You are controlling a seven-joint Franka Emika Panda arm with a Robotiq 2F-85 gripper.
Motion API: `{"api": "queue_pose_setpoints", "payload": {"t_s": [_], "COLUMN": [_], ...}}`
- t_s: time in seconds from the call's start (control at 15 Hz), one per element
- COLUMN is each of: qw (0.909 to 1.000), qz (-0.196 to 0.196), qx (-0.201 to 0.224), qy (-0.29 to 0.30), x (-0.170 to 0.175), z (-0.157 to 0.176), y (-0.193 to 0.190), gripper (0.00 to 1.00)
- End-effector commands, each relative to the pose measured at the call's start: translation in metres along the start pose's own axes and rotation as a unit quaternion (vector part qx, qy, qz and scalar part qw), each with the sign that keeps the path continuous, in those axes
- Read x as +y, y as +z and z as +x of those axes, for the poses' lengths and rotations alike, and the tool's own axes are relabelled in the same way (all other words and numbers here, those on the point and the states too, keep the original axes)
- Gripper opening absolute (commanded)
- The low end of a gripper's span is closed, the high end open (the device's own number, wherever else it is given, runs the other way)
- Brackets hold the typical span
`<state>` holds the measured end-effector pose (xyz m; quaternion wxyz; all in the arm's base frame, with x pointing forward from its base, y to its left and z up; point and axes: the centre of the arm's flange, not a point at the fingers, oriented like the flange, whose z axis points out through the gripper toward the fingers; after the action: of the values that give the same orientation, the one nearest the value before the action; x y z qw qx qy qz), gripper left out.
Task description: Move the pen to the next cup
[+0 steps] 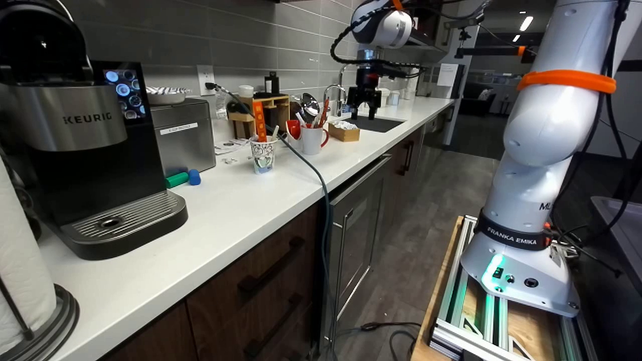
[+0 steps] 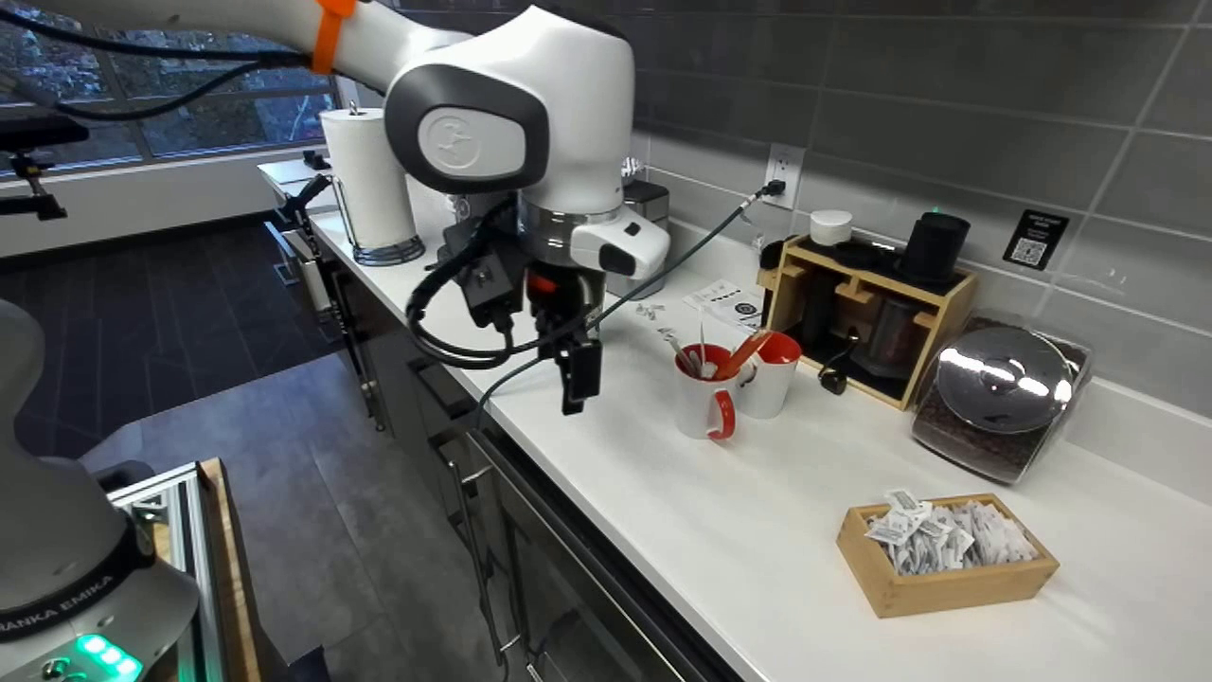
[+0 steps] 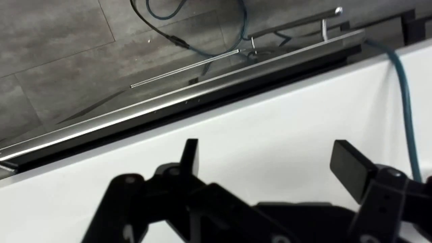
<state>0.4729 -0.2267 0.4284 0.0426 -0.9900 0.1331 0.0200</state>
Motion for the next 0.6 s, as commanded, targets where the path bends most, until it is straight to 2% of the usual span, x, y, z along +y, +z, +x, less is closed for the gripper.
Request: {"api": "queue_pose_setpoints", "payload": {"t_s": [0.0,0.13,0.27,0.4,0.47,0.53], "qw": [0.9949,0.9879,0.9821,0.9861,0.9861,0.9863], "qz": [0.006,0.020,0.031,0.041,0.026,0.028], "qx": [0.042,0.077,0.094,0.091,0.094,0.096], "qy": [0.092,0.133,0.161,0.133,0.134,0.131], "x": [0.000,-0.017,-0.034,-0.039,-0.038,-0.042], "z": [0.071,0.086,0.094,0.092,0.084,0.085], "y": [-0.037,-0.058,-0.073,-0.076,-0.077,-0.078], "gripper": [1.00,1.00,1.00,1.00,1.00,1.00]}}
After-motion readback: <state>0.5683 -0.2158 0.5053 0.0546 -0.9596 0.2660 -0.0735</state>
